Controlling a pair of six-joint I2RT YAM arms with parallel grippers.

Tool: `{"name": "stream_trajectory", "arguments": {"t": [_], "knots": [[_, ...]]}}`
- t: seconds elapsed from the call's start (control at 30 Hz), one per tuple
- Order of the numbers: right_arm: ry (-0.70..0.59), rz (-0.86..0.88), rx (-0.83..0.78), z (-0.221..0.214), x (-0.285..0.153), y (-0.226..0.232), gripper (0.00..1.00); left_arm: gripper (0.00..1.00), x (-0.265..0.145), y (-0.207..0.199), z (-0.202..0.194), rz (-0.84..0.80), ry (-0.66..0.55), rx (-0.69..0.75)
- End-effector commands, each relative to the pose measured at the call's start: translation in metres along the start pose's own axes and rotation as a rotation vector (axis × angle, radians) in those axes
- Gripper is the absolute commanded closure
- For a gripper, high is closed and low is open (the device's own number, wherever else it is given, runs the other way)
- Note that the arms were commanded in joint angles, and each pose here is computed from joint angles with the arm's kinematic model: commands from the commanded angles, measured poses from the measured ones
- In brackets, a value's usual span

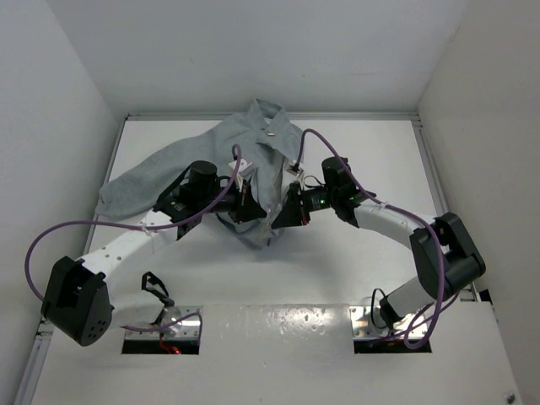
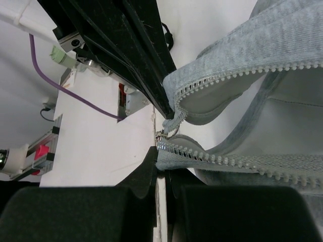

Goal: Zip up the jacket

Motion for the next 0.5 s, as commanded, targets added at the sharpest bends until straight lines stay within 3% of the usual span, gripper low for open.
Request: {"name": "stream_trajectory", "arguments": {"t": [0.0,0.47], "knots": [[-0.051,0.043,-0.111,0.027,0.002,0.005,1.0,1.0,0.0,-0.019,0.019,-0.103,-0.043,0.116],[-0.085,0.024,-0.07,0.032,-0.006,-0.002,1.0,1.0,-0.009,-0.014,0.003,-0.097,0.026,0.24]]}}
Point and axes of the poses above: each gripper's point midway between its finger pads, its own x axis out along the fingers, its own y axis along the line the jaws close on, z = x × y, the point moved 6 cm from there along -x, back along the fingers, and after that the axes turned 4 degrees about -x, right-handed, at the moved point
